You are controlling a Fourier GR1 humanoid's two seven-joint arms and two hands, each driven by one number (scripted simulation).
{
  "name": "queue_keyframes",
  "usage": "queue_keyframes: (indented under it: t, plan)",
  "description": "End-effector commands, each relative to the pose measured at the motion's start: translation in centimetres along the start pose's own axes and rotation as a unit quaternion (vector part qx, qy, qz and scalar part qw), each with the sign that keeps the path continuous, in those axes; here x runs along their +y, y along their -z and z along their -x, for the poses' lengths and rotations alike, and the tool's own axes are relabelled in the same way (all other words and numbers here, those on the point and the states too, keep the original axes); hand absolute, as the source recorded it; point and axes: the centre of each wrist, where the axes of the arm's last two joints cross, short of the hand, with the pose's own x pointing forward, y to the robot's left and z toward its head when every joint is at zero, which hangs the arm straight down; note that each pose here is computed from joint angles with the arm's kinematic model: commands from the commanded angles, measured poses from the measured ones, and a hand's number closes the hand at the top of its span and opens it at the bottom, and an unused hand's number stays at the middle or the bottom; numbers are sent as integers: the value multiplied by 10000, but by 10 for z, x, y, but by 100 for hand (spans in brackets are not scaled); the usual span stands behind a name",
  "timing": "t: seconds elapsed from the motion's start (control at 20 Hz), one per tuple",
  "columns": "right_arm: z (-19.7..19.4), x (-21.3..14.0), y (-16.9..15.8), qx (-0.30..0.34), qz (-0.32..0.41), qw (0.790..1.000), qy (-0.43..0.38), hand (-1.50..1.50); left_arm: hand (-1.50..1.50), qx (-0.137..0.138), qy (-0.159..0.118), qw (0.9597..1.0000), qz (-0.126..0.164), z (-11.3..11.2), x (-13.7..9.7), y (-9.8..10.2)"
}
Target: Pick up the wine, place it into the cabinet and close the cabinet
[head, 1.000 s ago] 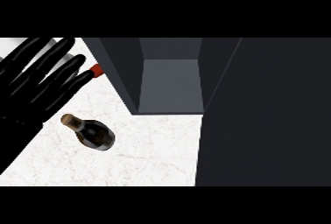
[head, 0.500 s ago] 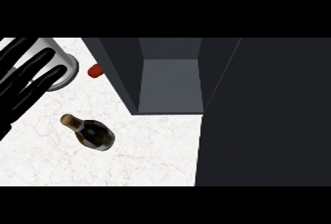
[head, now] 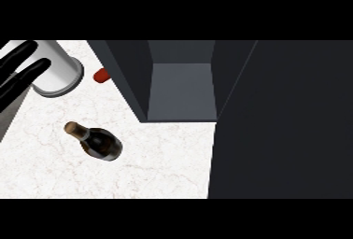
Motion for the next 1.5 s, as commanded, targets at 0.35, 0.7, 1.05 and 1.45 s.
queue_keyframes:
  t: [0.35, 0.7, 1.05, 1.45]
  plan:
    - [-45, 0, -32, -307, -12, 9995, -111, -150, -150, 5, 336, 9984, -456, 3, 38, 6]
    - [-43, 0, -28, -297, 36, 9995, -114, -150, -150, 88, 442, 9962, -741, 2, 85, -5]
    - [-49, 6, -21, -408, -60, 9991, 18, -150, -150, 202, 483, 9955, -794, 27, 116, -3]
    - [-57, 2, -27, -384, -108, 9992, -94, -150, -150, 601, 414, 9932, -902, 80, 142, -6]
